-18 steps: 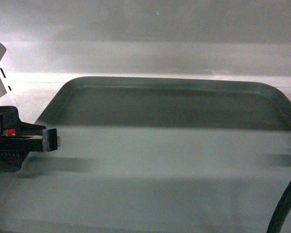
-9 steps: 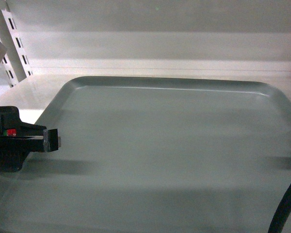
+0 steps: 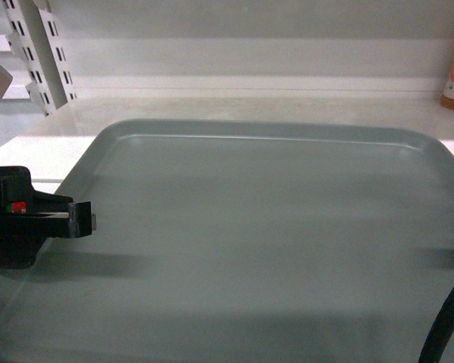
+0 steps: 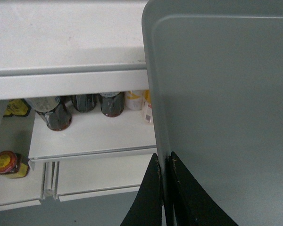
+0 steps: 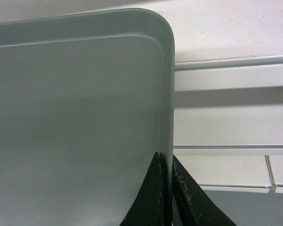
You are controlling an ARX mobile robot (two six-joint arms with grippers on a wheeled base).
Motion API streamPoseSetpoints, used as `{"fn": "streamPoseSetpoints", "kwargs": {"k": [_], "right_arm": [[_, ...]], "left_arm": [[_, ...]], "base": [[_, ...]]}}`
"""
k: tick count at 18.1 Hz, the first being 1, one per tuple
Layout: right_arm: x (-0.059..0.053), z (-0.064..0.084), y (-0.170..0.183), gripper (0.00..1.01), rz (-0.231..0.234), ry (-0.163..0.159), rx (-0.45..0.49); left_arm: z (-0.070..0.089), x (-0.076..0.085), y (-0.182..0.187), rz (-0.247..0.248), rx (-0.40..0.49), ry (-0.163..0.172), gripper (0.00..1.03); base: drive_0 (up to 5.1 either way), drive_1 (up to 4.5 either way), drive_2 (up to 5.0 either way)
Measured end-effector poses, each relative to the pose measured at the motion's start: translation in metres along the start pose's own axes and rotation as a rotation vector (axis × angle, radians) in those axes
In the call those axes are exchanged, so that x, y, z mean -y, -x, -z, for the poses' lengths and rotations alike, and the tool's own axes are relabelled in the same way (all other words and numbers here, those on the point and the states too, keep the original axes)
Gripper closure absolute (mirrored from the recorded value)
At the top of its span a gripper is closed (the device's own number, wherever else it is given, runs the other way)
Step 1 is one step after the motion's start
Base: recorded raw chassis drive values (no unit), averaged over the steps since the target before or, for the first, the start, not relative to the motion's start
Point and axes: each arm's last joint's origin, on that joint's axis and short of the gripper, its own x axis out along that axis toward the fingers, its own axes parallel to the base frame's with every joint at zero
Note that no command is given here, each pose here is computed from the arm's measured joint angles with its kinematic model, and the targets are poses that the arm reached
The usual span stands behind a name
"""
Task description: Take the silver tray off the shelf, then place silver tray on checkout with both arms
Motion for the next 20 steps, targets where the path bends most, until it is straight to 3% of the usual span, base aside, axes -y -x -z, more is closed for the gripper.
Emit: {"fn": "streamPoseSetpoints", "kwargs": {"k": [20], "right_arm": [[0.0, -0.0001, 0.0, 0.98, 0.0, 0.0, 0.002]], "left_arm": [[-0.0002, 0.0, 0.0, 0.0, 0.002, -0.009, 1.0]], "base": [[0.0, -3.96, 4.0]]}}
